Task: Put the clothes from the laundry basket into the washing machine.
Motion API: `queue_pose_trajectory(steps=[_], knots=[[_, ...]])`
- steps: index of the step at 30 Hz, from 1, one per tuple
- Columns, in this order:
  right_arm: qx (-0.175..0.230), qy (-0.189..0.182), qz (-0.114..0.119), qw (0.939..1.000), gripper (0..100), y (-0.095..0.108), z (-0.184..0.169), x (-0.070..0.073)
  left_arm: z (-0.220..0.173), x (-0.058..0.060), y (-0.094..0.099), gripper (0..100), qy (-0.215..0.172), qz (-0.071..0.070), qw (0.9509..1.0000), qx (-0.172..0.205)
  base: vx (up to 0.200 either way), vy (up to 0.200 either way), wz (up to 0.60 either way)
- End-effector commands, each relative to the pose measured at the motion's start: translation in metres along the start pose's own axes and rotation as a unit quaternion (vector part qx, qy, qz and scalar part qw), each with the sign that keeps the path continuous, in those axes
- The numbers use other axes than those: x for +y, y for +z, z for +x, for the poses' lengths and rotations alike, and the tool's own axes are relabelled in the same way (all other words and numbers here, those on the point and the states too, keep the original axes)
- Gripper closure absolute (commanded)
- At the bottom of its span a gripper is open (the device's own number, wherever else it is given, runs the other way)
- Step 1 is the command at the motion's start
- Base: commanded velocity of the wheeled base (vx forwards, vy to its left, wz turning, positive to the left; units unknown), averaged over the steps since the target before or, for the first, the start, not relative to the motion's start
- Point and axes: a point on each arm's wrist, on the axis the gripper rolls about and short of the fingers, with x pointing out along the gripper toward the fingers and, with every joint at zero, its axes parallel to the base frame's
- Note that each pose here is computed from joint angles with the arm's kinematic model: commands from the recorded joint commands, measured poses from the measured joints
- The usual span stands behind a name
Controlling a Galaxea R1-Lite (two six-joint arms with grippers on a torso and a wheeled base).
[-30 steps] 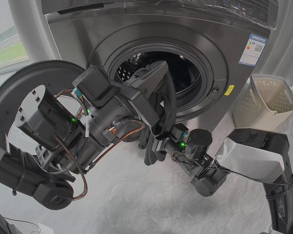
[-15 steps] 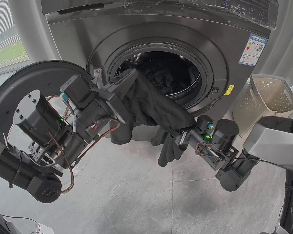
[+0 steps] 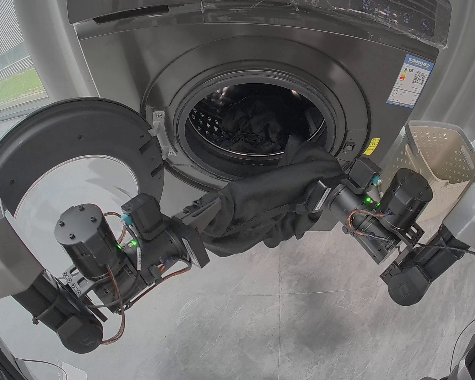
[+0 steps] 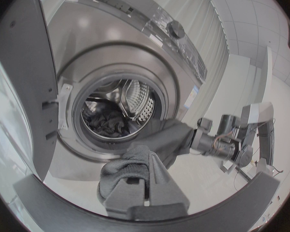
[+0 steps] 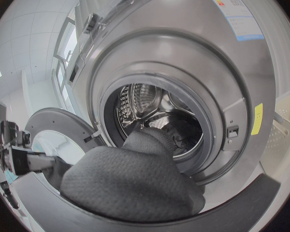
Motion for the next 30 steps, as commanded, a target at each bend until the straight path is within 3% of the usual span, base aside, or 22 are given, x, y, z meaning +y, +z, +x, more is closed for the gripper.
queue_pose_trajectory(steps=[1,4,5,11,14,15,18,21,23,30], knots=[[-0.020,0.007,0.003,0.9998,100,0.014,-0.002,0.006,0.006,0.004,-0.036,100,0.001,-0.005,0.9981,0.062,0.000,0.000,0.00],[-0.018,0.007,0.003,0.9998,100,0.013,-0.002,0.005,0.007,0.004,-0.034,100,-0.004,-0.004,0.9983,0.058,0.000,0.000,0.00],[-0.019,0.007,0.003,0.9998,100,0.014,-0.002,0.006,0.007,0.003,-0.034,0,-0.005,-0.004,0.9983,0.059,0.000,0.000,0.00],[-0.031,0.006,0.003,0.9995,100,0.018,0.001,0.005,-0.004,0.001,-0.047,0,-0.010,-0.003,0.9956,0.094,0.000,0.000,0.00],[-0.031,0.006,0.004,0.9995,100,0.018,0.002,0.006,-0.018,-0.005,-0.064,0,-0.018,-0.001,0.9897,0.142,0.000,0.000,0.00],[-0.033,0.007,0.004,0.9994,100,0.018,0.003,0.006,-0.025,-0.006,-0.071,0,-0.022,0.009,0.9867,0.161,0.000,0.000,0.00],[-0.037,0.008,0.005,0.9993,100,0.019,0.005,0.007,-0.028,-0.006,-0.075,0,-0.035,0.029,0.9837,0.174,0.000,0.000,0.00],[-0.042,0.008,0.005,0.9990,100,0.021,0.007,0.008,-0.031,-0.008,-0.077,0,-0.047,0.034,0.9818,0.181,0.000,0.000,0.00],[-0.042,0.008,0.005,0.9990,100,0.022,0.007,0.008,-0.031,-0.009,-0.077,0,-0.051,0.035,0.9816,0.181,0.000,0.000,0.00],[-0.028,0.017,0.008,0.9994,100,0.015,0.003,0.015,0.001,-0.011,-0.060,0,-0.057,0.039,0.9914,0.111,0.000,0.000,0.00]])
